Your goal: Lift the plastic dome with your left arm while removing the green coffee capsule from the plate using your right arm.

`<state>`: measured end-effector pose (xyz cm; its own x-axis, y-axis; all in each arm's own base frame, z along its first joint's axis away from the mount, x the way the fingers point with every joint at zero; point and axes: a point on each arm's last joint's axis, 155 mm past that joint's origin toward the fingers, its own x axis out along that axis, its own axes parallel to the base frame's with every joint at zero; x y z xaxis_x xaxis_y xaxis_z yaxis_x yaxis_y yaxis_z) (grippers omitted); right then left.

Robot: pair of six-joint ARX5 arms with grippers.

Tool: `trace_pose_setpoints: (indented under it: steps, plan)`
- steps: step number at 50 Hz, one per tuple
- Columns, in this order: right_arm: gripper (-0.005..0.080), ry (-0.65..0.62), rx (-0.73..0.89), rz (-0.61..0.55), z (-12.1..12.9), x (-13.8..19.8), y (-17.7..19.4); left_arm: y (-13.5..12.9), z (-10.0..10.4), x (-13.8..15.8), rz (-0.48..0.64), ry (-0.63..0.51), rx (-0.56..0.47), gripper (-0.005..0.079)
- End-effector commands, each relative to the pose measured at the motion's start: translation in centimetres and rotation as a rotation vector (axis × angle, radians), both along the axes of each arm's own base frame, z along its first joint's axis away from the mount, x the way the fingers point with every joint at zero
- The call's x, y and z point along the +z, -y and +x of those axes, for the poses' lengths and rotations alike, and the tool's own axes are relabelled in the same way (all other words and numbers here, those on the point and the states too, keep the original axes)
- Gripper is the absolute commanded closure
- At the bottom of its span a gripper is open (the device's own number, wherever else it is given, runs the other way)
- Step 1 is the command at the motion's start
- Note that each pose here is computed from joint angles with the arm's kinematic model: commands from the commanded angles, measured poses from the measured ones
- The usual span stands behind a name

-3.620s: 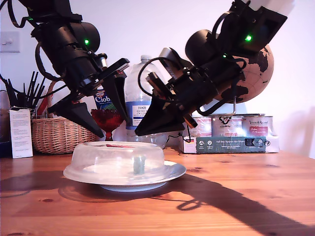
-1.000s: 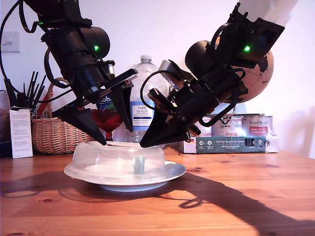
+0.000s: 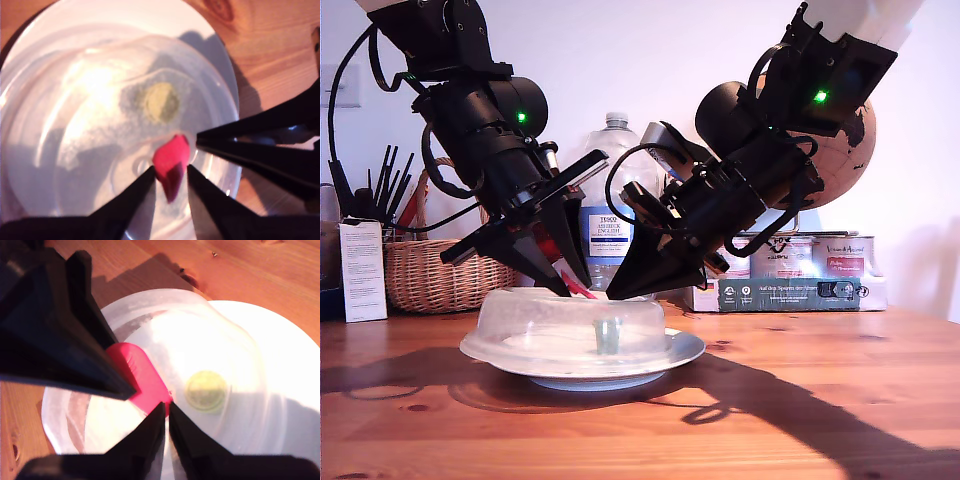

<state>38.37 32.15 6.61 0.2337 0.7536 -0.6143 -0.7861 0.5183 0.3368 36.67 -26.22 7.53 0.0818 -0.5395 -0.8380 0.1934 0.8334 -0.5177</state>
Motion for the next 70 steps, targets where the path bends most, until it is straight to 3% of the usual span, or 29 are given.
trace_pose_setpoints:
  steps: [1,45,48,52,70]
  plan:
    - [0.0764,-0.049,-0.005,-0.044,-0.9,-2.1,0.6,0.3,0.3,-1.1,0.001,-0.005,0.001,0.0583]
    - [0.0764,-0.049,-0.005,-0.044,-0.9,-2.1,0.6,1.0,0.0,-2.6,0.064,0.012,-0.020,0.0586]
    - [0.0764,-0.049,-0.005,-0.044,-0.9,-2.1,0.6,1.0,0.1,-2.6,0.066,0.017,-0.021,0.0629]
    - [0.0764,-0.048,-0.005,-0.044,-0.9,-2.1,0.6,1.1,0.3,-2.6,0.061,0.031,-0.030,0.0774]
    - [0.0764,-0.041,-0.003,-0.032,-0.7,-1.7,0.4,1.2,0.4,-2.5,0.058,0.039,-0.033,0.0763]
